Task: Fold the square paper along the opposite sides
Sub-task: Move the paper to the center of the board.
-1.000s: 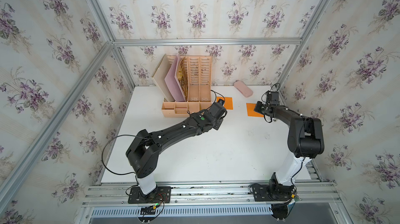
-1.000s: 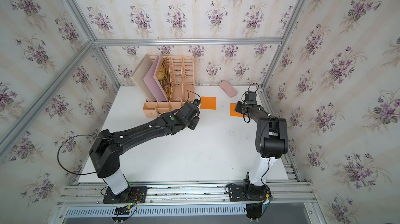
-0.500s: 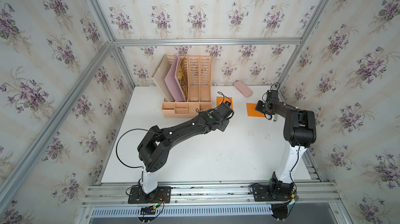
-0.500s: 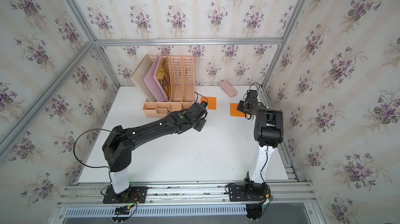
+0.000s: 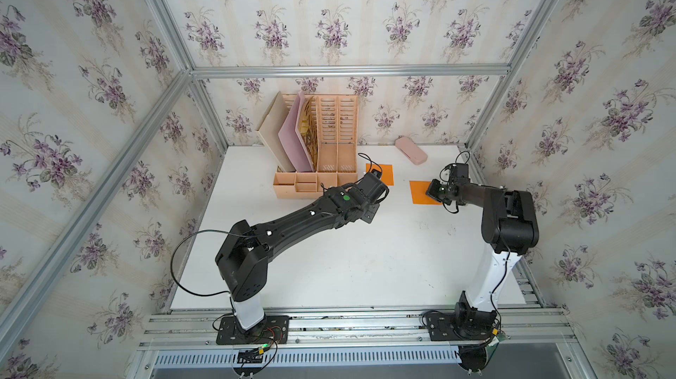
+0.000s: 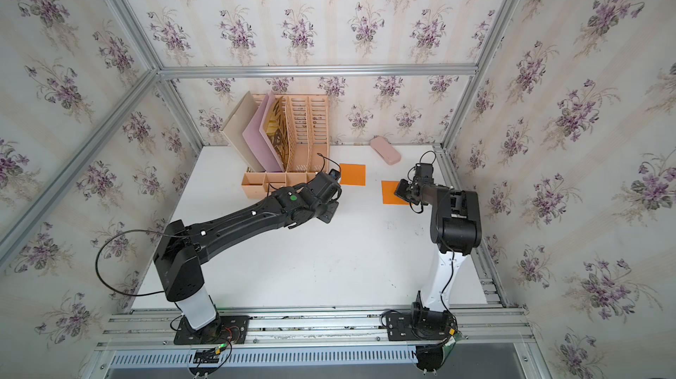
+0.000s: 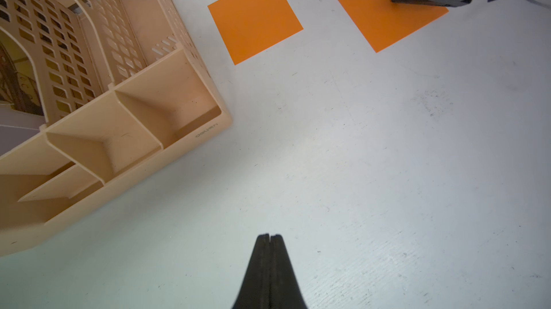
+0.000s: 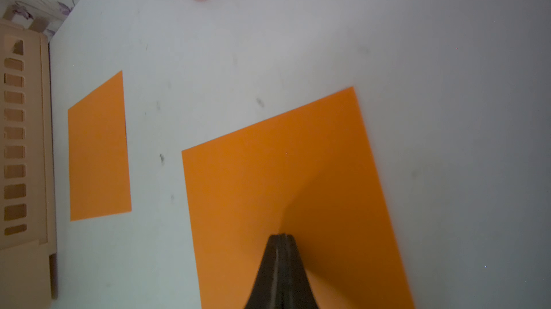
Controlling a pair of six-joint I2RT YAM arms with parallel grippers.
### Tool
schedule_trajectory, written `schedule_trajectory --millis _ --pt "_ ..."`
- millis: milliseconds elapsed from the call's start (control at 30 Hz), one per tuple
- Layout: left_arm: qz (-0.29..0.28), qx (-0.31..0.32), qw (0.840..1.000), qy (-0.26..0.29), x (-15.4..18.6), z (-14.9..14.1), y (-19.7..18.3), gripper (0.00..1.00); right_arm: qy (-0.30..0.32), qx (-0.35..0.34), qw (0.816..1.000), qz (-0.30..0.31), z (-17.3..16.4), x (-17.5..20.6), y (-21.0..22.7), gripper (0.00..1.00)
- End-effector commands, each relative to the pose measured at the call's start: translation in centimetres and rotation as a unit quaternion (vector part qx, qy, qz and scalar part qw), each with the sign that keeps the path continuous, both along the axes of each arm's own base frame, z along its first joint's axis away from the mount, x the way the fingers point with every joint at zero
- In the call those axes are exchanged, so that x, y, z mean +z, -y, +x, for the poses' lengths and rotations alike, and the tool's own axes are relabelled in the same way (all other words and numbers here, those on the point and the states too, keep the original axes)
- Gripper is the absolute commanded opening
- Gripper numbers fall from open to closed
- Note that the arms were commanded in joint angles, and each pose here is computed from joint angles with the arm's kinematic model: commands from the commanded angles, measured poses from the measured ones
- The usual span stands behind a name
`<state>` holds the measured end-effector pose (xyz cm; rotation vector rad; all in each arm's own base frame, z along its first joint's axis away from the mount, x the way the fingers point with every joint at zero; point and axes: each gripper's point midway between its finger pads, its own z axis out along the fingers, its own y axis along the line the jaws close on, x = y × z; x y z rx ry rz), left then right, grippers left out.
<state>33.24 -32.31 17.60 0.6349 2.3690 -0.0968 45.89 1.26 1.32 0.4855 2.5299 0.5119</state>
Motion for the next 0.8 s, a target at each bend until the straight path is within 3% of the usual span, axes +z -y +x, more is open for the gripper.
schedule_trajectory --millis 0,233,500,767 --pt "0.011 0.018 1.000 0.002 0.4 -0.2 -1.3 0.00 -0.048 0.008 0.999 0.019 -4.1 -0.7 -1.7 0.00" --pt "0.024 0.020 0.999 -0.014 0.8 -1.1 -2.6 0.00 -0.064 0.053 0.996 0.017 -10.9 -0.2 -6.7 0.00" --pt "0.001 0.052 0.997 -0.056 -0.4 -3.6 -4.9 0.00 -0.097 0.157 0.983 -0.002 -18.5 -1.5 -14.6 0.00" --pt "-0.075 0.079 0.983 -0.150 -4.1 -7.6 -4.9 0.00 -0.081 0.216 0.973 0.020 -20.3 -1.2 -20.8 0.00"
